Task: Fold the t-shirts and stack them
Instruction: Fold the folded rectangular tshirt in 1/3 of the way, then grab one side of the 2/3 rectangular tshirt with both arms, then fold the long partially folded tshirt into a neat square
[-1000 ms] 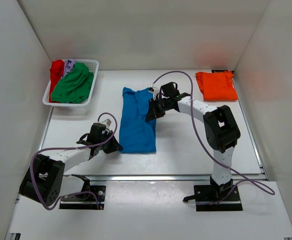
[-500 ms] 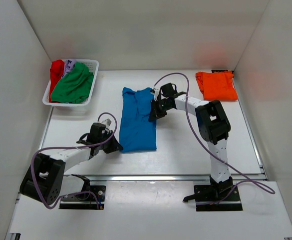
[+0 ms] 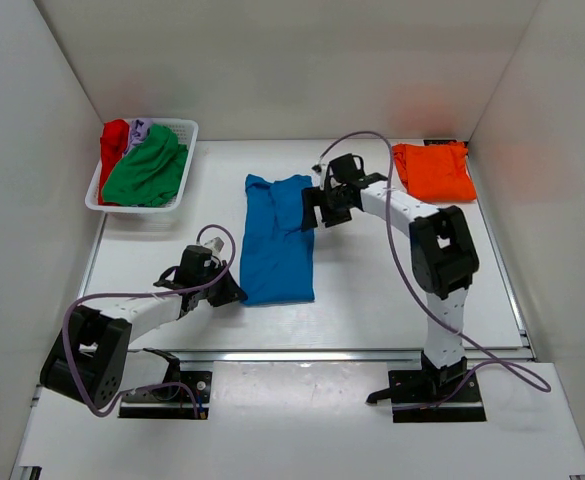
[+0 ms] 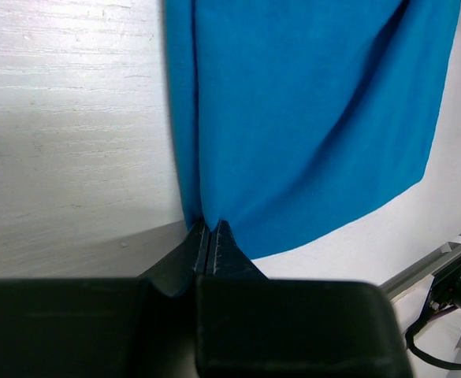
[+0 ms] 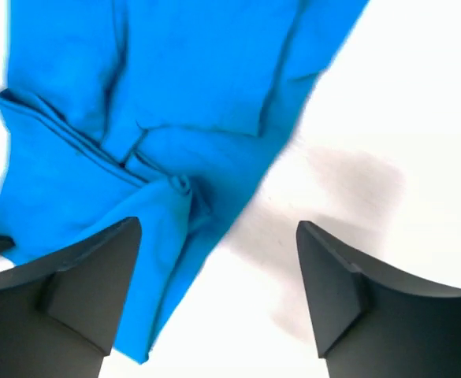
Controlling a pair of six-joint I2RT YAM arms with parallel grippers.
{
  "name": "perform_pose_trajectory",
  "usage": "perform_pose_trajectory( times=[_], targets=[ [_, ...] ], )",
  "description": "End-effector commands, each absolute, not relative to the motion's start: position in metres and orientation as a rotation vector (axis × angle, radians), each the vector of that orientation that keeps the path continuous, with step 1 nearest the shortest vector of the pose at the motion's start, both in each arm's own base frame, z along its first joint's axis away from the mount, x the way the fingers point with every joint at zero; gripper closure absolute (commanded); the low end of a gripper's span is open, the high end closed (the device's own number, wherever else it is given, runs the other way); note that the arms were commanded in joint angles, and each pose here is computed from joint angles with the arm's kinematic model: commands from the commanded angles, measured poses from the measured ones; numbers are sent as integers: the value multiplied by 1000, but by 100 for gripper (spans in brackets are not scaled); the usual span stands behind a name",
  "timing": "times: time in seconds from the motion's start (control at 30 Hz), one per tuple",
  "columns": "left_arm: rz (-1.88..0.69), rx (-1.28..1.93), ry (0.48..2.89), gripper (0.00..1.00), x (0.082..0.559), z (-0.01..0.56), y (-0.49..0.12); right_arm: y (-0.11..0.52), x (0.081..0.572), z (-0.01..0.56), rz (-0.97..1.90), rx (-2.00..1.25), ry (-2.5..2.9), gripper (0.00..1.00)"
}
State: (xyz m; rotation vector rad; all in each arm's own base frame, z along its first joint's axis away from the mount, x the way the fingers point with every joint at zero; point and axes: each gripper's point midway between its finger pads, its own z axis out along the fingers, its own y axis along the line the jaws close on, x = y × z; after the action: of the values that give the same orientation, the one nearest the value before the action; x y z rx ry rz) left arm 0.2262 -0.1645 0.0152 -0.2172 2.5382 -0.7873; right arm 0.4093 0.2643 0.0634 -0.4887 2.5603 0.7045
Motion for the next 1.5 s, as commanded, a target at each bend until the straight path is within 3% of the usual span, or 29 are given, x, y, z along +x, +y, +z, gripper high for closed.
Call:
perform_pose_trajectory(
  times=[0.0, 0.17, 0.33, 0.6, 0.77, 0.8, 0.83, 0.87, 1.27, 1.47],
  targets=[
    [-742, -208, 2578, 100, 217, 11, -157, 231, 408, 120, 567, -348, 2490, 21],
    [-750, -198, 2547, 100, 216, 18, -157, 227, 321, 90, 751, -154, 2581, 39],
    [-745, -190, 2550, 100, 211, 16, -155, 248, 248, 62, 952, -13, 2585, 46],
    [-771, -191, 2561, 100, 200, 11, -158, 291, 222, 48, 1186, 79, 2590, 42],
    [-766, -204, 2550, 100, 200, 13, -155, 303, 217, 33, 1188, 62, 2641, 49],
    [-758, -203, 2561, 100, 199, 11, -154, 306, 216, 35, 1200, 51, 2641, 57],
    [-761, -201, 2552, 100, 200, 12, -154, 306, 217, 35, 1197, 63, 2642, 82],
    [-759, -204, 2566, 100, 196, 10, -153, 307, 215, 35, 1200, 45, 2645, 98],
    [-823, -108, 2568, 100, 169, 37, -165, 270, 143, 47, 1152, -142, 2807, 100],
    [-899, -78, 2542, 100, 156, 58, -176, 265, 131, 67, 1197, -208, 2804, 100]
  ],
)
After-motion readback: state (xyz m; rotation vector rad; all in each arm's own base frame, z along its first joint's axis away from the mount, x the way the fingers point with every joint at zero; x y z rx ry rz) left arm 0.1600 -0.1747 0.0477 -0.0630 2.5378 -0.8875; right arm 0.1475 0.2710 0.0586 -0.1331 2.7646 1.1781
